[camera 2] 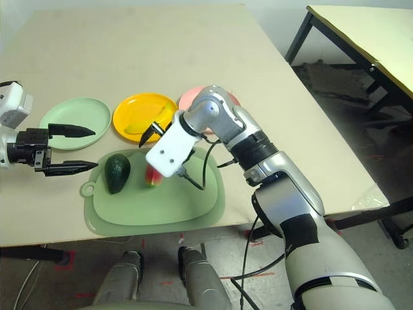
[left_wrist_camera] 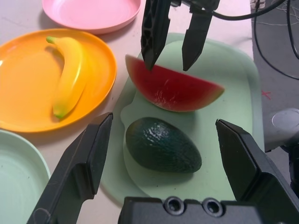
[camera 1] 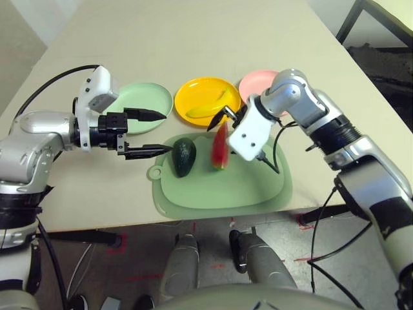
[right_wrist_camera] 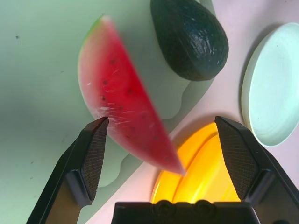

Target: Place the fruits into color-matched plates.

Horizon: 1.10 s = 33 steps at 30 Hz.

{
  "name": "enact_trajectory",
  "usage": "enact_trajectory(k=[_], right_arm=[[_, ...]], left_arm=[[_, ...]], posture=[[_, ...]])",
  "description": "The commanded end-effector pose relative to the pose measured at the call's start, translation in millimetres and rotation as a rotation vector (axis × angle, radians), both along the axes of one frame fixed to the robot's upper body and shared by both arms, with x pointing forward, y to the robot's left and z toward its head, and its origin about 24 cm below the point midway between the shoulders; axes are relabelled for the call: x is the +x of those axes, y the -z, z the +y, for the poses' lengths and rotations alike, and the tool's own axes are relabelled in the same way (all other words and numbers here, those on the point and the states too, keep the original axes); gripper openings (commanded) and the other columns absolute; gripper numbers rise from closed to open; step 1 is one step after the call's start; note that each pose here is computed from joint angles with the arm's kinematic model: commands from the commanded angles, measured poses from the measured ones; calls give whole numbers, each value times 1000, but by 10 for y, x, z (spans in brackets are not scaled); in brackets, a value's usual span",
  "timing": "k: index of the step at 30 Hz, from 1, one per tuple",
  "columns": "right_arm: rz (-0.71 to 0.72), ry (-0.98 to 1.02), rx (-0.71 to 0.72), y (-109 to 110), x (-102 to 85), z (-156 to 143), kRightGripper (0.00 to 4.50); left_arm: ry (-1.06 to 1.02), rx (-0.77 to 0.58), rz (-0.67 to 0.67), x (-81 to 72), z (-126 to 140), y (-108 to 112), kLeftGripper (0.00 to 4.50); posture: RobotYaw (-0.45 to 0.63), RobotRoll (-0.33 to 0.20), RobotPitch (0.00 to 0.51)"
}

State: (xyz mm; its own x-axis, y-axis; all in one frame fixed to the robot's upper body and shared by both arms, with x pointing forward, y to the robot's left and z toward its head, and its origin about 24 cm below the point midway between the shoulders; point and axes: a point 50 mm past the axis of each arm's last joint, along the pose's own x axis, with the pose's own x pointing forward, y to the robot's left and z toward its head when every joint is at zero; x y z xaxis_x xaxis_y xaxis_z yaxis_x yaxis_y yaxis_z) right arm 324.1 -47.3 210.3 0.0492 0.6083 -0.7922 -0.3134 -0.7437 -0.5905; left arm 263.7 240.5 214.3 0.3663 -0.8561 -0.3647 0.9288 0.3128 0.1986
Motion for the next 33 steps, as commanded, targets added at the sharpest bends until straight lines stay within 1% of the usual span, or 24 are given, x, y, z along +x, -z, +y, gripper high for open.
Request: enact_trajectory(k=[1,3,6,8,11,13,16,17,21,22,27,31,33], right_arm=[[14,-29,-48,79,-29,36,4469],[30,-41,-78,149,-45,33,4469],[47,-46,-145,341,-50,7,4469],[44,-47,-163,412,-43,8,4469],[56,-15,-188,585,1,14,4469],[67,8,-195,649,26,6,4469],[73,32,-218,703,60,-39,4083],[73,36,-228,712,69,-58,3776],[85,48,-228,708,79,-86,2380],[90,50,-226,705,76,-90,2201],[101,57,-214,653,71,-122,2188],[88,92,-161,409,120,-163,2188],[81,118,-128,274,148,-191,2188]], left_arm=[[-7,20,2,-20,15,9,4500],[-10,20,-1,-21,17,10,4500],[-12,16,-6,-23,15,3,4500],[-12,16,-8,-24,14,3,4500],[-12,14,-12,-31,-1,9,4500],[-14,13,-13,-40,-2,10,4500],[-20,15,-14,-58,8,15,4500],[-22,16,-13,-63,12,18,4500],[-26,19,-14,-69,17,23,4500],[-26,19,-15,-68,16,25,4500],[-22,16,-17,-47,-5,35,4500],[-20,-47,-19,-26,-43,37,4500],[-10,-78,-12,-39,-72,32,4500]], posture=[[49,0,215],[49,0,215],[51,0,218],[51,0,218],[67,0,222],[67,0,222],[74,0,223],[74,0,223],[74,0,223],[74,0,223],[65,0,220],[49,0,217],[51,0,215]])
